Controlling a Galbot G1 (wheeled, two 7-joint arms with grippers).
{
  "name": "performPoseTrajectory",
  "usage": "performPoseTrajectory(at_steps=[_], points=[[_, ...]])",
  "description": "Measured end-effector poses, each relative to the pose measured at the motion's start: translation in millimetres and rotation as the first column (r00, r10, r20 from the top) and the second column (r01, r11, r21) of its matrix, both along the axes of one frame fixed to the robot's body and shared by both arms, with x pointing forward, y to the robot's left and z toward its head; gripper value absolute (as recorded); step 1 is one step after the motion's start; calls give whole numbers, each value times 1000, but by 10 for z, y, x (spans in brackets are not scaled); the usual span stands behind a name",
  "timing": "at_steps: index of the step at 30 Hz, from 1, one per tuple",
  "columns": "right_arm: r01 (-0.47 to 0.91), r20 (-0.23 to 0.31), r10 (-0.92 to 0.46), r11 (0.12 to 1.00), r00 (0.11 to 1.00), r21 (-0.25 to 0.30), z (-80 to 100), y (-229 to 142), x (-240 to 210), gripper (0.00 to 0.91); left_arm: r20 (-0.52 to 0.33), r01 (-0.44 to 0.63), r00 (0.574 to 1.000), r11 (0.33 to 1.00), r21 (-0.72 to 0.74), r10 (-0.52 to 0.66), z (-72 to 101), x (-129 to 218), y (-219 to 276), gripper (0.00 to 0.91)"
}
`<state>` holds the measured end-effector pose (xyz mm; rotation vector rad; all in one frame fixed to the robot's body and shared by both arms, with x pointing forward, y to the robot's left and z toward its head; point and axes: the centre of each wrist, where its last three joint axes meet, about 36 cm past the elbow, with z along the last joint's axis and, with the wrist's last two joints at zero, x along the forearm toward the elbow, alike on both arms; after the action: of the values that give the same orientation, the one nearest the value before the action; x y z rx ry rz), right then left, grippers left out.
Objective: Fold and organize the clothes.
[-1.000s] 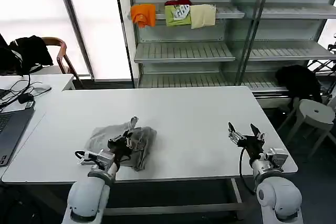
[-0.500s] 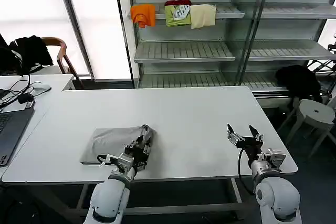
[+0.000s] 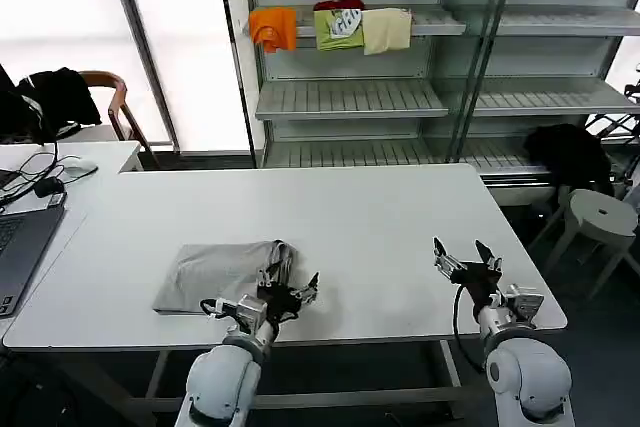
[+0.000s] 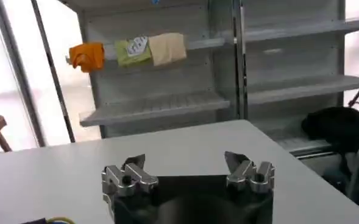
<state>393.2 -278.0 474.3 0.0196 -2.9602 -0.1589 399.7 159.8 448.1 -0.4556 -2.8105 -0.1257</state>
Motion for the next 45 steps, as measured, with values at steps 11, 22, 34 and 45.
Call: performPoseTrajectory(at_steps=[11, 22, 34, 45], points=[[-9, -5, 9, 1000, 1000, -11, -32, 49, 43, 907, 61, -151, 986, 988, -36, 152, 153, 100, 1131, 907], [-14, -15, 14, 1000, 1000, -15, -58, 89, 56, 907, -36, -275, 961, 962, 6, 275, -69, 90, 1807, 907], [-16, -19, 15, 1000, 1000, -20, -60, 94, 48, 907, -119, -314, 944, 949, -38, 308, -248, 101, 2044, 514], [-15, -21, 14, 1000, 1000, -21, -68, 92, 60, 907, -160, -311, 942, 946, -89, 294, -356, 85, 2048, 20]])
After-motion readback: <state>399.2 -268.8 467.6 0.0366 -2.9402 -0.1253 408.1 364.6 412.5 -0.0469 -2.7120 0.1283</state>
